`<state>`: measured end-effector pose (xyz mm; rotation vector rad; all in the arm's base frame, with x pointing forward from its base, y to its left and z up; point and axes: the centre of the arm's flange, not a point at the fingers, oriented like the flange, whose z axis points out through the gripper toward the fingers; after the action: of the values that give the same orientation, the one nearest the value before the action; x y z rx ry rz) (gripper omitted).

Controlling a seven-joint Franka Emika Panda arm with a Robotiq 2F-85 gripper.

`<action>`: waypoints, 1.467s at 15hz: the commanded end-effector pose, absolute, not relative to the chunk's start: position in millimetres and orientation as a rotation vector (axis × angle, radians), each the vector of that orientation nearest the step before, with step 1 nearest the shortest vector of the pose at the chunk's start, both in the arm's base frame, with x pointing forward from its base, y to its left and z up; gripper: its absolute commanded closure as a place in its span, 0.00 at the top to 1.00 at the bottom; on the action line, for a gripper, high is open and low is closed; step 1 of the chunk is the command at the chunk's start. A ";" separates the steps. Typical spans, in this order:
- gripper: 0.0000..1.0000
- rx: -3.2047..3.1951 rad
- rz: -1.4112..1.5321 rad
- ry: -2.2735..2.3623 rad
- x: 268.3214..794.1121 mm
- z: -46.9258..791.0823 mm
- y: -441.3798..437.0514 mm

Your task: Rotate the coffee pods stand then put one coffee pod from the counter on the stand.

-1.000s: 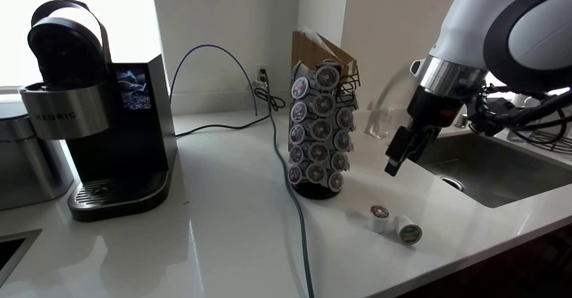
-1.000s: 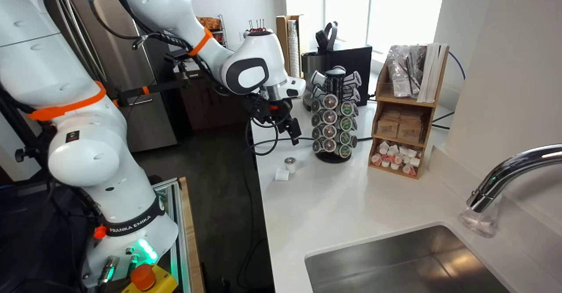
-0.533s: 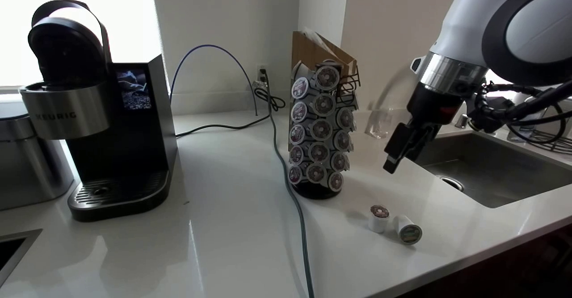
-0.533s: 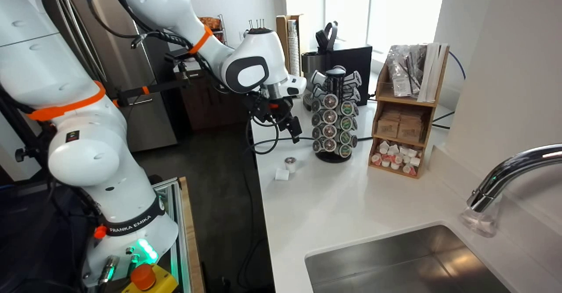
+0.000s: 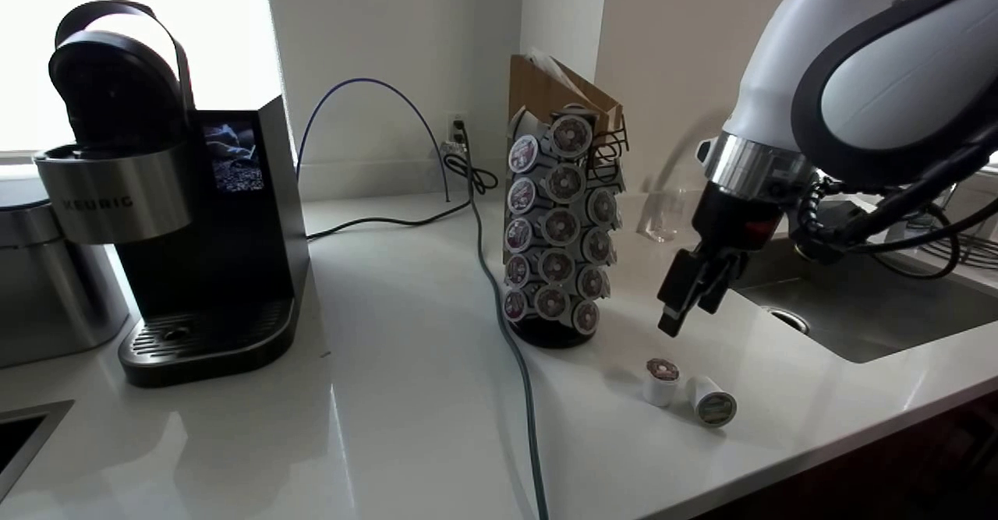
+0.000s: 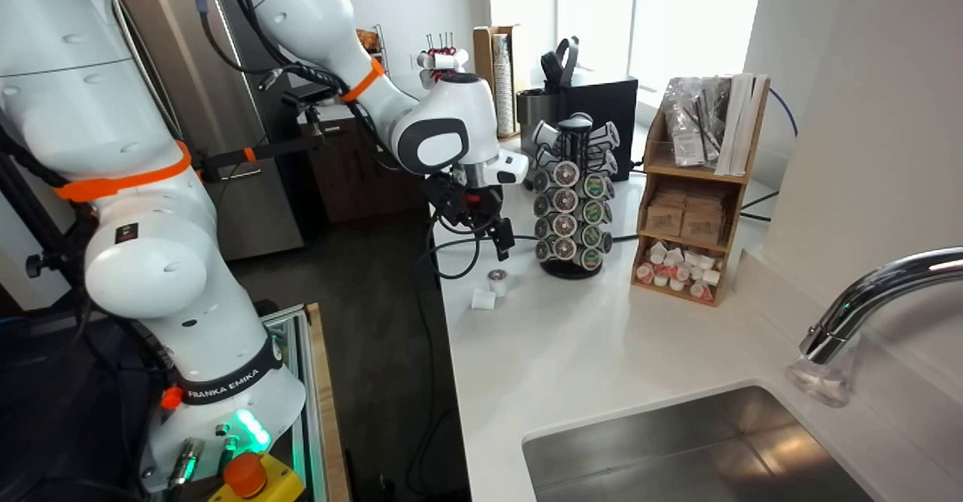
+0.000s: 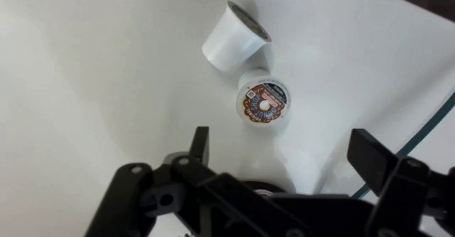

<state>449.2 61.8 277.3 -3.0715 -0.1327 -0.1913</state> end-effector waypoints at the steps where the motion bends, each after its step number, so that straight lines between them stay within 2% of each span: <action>1: 1.00 -3.075 -0.143 -0.115 459.5 252.8 64.1; 14: 1.00 -3.128 -0.040 -0.063 486.4 215.6 77.6; 16: 0.95 -3.121 -0.023 -0.061 489.2 212.0 81.0; 18: 0.95 -3.120 -0.011 -0.061 490.7 208.8 83.7; 19: 0.86 -3.121 -0.007 -0.060 491.4 207.7 84.7; 21: 0.81 -3.121 0.001 -0.054 492.0 205.4 85.8; 22: 0.74 -3.122 0.005 -0.053 491.8 204.2 86.6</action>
<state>487.4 79.8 210.4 -3.1162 -0.0764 -0.0350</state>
